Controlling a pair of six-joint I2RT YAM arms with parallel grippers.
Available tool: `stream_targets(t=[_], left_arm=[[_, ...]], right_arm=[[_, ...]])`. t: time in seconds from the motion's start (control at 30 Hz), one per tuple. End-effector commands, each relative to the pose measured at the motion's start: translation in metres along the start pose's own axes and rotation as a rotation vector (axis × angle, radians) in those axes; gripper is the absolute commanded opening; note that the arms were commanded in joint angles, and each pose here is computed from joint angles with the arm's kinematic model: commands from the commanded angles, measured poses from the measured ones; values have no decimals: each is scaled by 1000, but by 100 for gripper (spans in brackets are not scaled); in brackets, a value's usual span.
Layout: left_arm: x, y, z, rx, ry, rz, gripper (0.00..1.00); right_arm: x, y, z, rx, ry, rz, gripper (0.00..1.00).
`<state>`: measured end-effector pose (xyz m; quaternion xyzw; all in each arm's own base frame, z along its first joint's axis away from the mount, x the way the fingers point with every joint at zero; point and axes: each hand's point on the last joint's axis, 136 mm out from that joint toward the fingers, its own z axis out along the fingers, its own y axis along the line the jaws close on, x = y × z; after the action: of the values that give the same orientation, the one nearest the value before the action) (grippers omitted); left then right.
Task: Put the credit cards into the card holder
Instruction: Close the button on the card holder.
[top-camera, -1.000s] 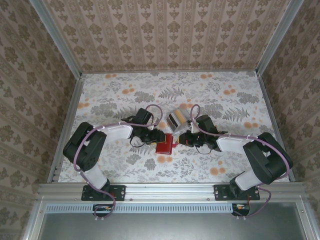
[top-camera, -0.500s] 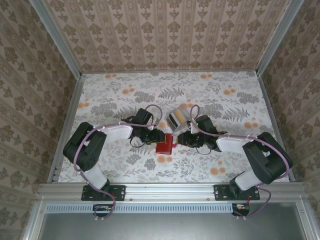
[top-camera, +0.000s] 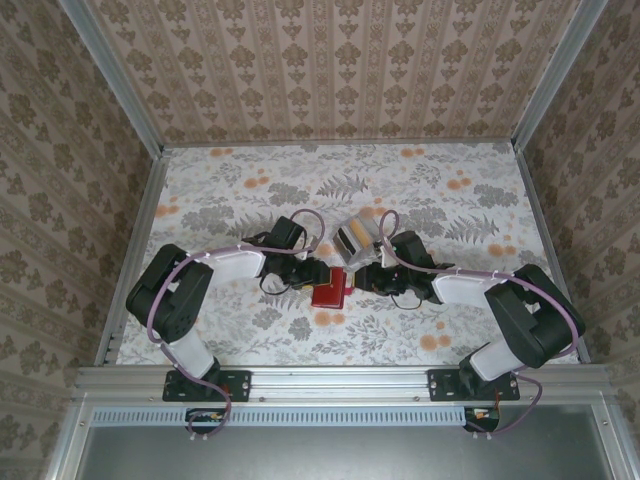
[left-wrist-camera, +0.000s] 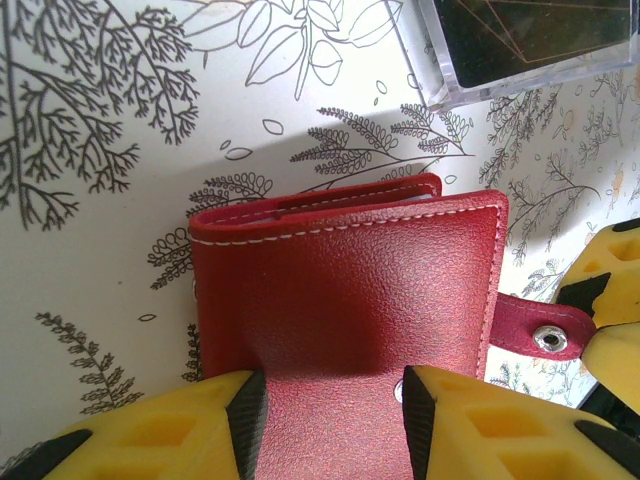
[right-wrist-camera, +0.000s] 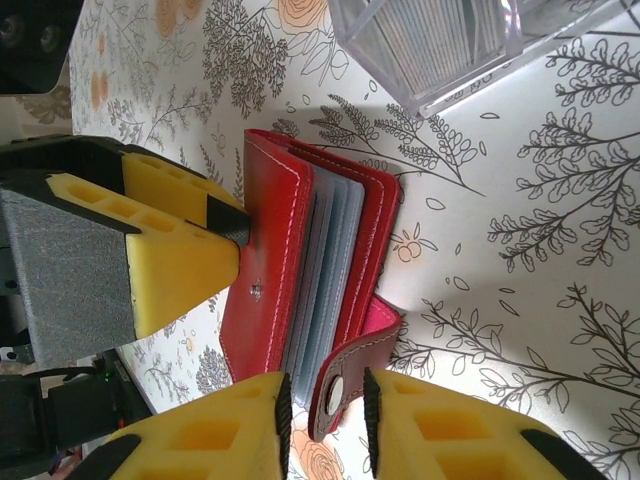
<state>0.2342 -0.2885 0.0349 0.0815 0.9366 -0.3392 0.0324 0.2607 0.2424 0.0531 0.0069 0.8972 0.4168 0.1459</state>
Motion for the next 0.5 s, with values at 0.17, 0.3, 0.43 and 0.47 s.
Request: stream_targets(t=[0.17, 0.3, 0.43, 0.47], left_arm=[[20, 26, 13, -71, 66, -63, 45], [21, 27, 12, -73, 68, -65, 44], [21, 28, 12, -76, 68, -66, 44], [21, 28, 12, -75, 66, -65, 44]], right_arm=[[10, -4, 7, 5, 30, 5, 12], [8, -3, 7, 3, 26, 4, 4], [6, 0, 5, -4, 19, 5, 1], [6, 2, 5, -6, 19, 5, 0]])
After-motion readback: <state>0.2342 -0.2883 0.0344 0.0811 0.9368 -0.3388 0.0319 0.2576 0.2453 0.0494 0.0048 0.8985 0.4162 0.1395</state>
